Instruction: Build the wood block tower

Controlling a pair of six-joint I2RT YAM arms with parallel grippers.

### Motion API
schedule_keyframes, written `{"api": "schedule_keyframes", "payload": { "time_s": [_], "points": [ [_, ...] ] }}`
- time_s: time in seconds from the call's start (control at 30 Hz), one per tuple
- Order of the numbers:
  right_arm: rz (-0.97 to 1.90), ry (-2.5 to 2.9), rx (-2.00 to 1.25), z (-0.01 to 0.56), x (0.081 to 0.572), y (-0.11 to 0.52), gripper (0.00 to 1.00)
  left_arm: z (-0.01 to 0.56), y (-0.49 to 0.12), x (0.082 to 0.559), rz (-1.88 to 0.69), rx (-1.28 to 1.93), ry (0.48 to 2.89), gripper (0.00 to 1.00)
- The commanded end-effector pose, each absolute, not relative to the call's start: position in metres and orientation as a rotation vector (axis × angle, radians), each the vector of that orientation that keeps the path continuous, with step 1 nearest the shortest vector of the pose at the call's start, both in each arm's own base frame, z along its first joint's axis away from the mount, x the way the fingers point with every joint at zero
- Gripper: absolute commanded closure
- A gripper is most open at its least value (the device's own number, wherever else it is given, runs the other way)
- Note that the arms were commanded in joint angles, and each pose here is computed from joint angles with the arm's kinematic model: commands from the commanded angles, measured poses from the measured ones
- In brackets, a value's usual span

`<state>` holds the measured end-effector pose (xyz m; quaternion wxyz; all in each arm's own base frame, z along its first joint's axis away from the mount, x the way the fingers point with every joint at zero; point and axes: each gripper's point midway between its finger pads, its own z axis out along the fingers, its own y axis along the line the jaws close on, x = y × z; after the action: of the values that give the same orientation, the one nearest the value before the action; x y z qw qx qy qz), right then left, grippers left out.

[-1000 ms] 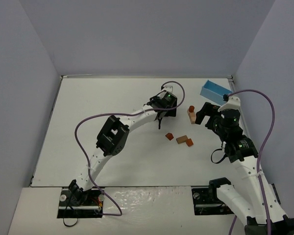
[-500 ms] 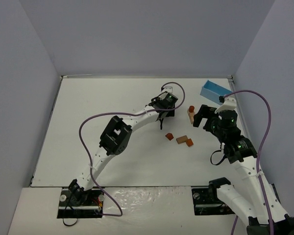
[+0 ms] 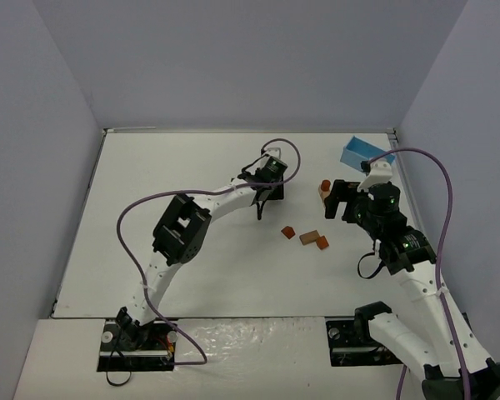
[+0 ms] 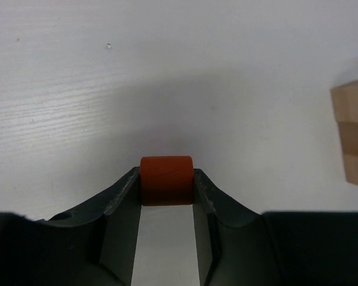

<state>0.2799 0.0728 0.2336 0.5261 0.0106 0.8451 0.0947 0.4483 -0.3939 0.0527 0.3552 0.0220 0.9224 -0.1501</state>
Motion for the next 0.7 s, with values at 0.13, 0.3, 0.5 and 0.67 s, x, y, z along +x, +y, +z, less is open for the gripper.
{"api": "schedule_keyframes", "payload": {
  "time_s": [0.13,0.3,0.5,0.67],
  "points": [
    [0.462,1.887,-0.244,0.314,0.313,0.133,0.23,0.254,-0.389,0.414,-1.089,0.220,1.977,1.00],
    [0.660,1.896,-0.290,0.331,0.319,0.167,0.32,0.281,-0.372,0.384,-1.226,0.281,1.903,1.00],
    [0.644,1.872,-0.480,0.323,0.319,0.181,0.33,0.311,-0.357,0.360,-1.390,0.202,1.899,1.00],
    [0.553,1.801,-0.704,0.311,0.316,0.188,0.30,0.334,-0.354,0.347,-1.548,0.089,1.928,1.00]
  ]
}}
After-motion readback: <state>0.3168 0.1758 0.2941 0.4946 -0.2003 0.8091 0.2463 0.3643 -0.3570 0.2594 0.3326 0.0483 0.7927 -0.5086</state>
